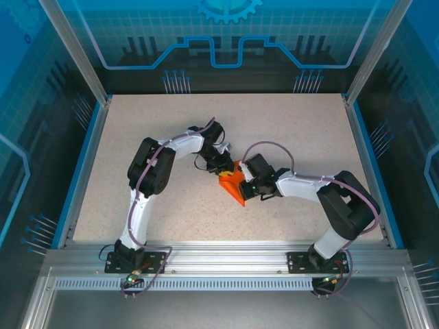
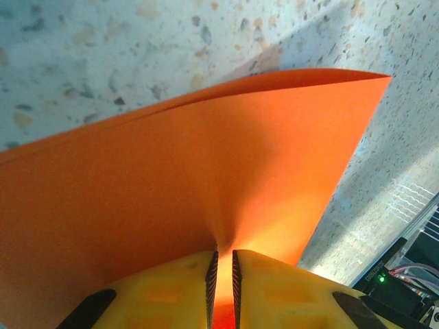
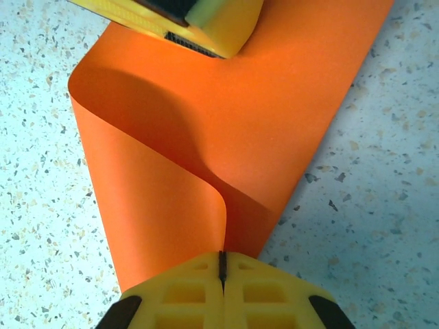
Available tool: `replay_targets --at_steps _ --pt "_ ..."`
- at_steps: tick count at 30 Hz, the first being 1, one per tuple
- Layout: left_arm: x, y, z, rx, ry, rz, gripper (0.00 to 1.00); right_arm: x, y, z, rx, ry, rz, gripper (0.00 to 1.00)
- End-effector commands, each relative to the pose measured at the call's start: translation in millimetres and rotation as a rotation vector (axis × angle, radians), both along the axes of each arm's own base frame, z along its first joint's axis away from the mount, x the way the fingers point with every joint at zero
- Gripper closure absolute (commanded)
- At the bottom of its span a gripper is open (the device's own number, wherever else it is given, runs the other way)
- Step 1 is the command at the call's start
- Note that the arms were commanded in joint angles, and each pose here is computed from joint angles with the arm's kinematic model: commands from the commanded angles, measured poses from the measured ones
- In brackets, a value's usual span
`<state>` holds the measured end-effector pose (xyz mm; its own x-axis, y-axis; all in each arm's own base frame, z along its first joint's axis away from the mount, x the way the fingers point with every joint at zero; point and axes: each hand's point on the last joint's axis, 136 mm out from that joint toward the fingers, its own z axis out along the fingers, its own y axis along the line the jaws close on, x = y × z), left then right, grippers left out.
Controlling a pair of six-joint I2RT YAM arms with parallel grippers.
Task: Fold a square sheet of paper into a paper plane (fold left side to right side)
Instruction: Third fold the triangle at the center of the table.
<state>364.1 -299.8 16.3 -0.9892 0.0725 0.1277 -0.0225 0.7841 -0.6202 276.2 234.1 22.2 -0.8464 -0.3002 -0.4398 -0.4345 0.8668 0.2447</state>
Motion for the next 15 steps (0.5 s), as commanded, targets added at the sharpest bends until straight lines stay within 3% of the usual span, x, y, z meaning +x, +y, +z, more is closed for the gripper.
replay_targets --at_steps 1,15 --pt "-14.5 6.2 -27.7 0.070 0.046 -0.028 0.82 3.0 -3.2 2.8 0.006 -0.007 -0.018 1.00" --pt "-15.0 6.5 -28.1 0.071 0.047 -0.028 0.82 8.9 -5.6 -5.6 -0.037 0.010 -0.037 1.00"
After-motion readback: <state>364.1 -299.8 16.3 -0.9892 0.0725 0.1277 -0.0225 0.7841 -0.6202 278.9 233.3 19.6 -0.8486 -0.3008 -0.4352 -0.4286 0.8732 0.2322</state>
